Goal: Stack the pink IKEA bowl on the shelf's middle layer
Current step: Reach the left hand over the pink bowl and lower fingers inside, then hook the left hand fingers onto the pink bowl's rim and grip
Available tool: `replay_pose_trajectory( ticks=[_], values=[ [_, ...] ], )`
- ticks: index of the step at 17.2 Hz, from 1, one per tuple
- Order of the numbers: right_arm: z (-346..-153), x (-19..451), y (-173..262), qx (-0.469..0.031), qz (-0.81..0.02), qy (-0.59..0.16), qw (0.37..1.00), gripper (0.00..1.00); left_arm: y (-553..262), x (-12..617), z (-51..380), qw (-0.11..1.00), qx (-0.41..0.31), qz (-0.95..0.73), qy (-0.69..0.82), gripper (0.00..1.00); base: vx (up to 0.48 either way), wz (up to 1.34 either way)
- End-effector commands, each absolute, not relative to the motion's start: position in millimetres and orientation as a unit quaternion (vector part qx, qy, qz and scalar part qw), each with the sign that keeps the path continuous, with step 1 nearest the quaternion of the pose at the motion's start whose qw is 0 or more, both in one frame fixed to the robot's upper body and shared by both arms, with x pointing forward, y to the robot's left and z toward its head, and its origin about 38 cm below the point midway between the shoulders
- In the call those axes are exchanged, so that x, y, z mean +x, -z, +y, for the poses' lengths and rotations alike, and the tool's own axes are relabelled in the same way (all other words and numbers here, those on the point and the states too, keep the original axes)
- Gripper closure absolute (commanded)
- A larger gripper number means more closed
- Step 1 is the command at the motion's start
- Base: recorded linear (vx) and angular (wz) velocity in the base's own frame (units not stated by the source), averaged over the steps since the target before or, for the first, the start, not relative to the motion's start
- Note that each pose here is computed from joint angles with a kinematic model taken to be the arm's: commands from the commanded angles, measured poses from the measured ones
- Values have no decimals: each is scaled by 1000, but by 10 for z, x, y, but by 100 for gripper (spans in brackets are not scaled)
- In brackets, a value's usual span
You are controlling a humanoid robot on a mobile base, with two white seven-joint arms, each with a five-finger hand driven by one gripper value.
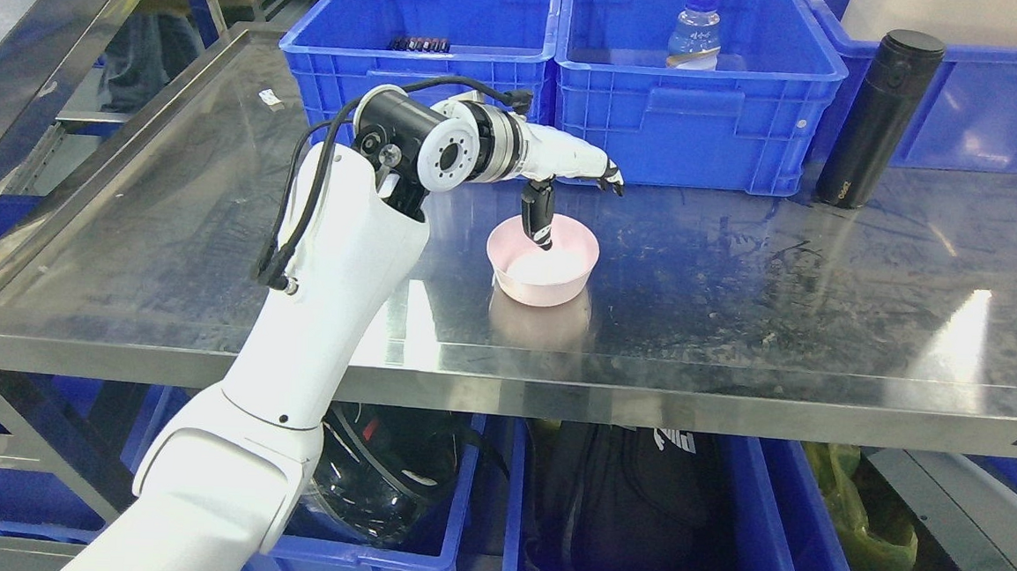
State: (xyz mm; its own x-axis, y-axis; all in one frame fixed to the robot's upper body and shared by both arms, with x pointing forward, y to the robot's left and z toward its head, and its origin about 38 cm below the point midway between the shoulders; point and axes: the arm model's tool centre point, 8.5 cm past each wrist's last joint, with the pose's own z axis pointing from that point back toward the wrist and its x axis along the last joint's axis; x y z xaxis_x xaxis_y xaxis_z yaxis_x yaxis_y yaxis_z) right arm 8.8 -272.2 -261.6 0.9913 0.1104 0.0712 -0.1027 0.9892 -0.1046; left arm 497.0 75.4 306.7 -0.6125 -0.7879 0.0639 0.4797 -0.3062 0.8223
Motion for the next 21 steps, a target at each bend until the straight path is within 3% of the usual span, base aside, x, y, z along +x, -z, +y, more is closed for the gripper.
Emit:
replay_pose_trajectory(
  ticks=[1,8,16,21],
  values=[
    [-2832,120,2607,-59,-45,-54,996,0,-3370,4834,928,375,197,-456,783,22,0,0],
    [-2832,130,2607,-59,-45,-54,996,0,-3207,4687,1442,364,214,-365,830,21,0,0],
    [-2832,130,2607,-59,-45,-54,996,0,-2921,4664,1239,349,197,-335,853,20,-54,64],
    [-2832,120,2607,-59,-45,-54,996,0,-2867,4661,898,338,171,-363,851,21,-17,25]
  ],
)
